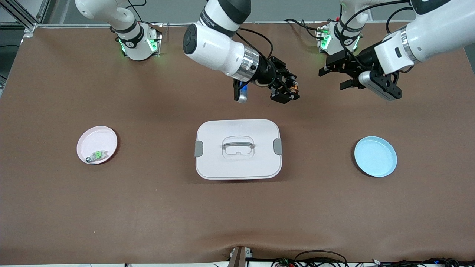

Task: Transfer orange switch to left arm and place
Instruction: 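Grasp the orange switch with the left gripper beside the right gripper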

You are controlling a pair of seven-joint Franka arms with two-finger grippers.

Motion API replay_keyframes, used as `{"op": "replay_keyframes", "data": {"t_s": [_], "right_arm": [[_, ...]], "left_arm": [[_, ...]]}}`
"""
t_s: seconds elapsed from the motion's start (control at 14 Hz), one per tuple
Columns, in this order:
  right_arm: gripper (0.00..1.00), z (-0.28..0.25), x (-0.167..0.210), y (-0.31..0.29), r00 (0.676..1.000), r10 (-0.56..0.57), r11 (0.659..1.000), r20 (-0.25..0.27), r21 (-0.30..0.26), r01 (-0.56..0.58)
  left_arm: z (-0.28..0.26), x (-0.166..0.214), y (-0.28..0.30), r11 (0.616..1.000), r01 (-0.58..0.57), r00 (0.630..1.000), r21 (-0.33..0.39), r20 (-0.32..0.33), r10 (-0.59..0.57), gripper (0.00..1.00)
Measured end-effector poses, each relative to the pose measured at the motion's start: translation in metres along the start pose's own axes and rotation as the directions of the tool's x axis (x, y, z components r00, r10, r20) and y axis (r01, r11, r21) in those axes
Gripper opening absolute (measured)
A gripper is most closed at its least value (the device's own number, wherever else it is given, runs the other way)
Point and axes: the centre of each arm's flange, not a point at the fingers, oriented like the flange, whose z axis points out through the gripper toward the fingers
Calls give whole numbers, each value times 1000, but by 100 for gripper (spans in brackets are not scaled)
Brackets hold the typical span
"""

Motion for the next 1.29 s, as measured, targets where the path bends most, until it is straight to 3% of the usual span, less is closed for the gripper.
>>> {"op": "replay_keyframes", "data": {"t_s": [0.36,1.29], "right_arm": [[73,1,0,0,1000,0,1000,0,0,0],[73,3,3,0,1000,2,1000,-4,-2,-2]], "left_arm": [[28,4,5,998,22,999,-64,-31,-24,100],[79,13,35,990,61,994,-129,-84,-72,95]]}}
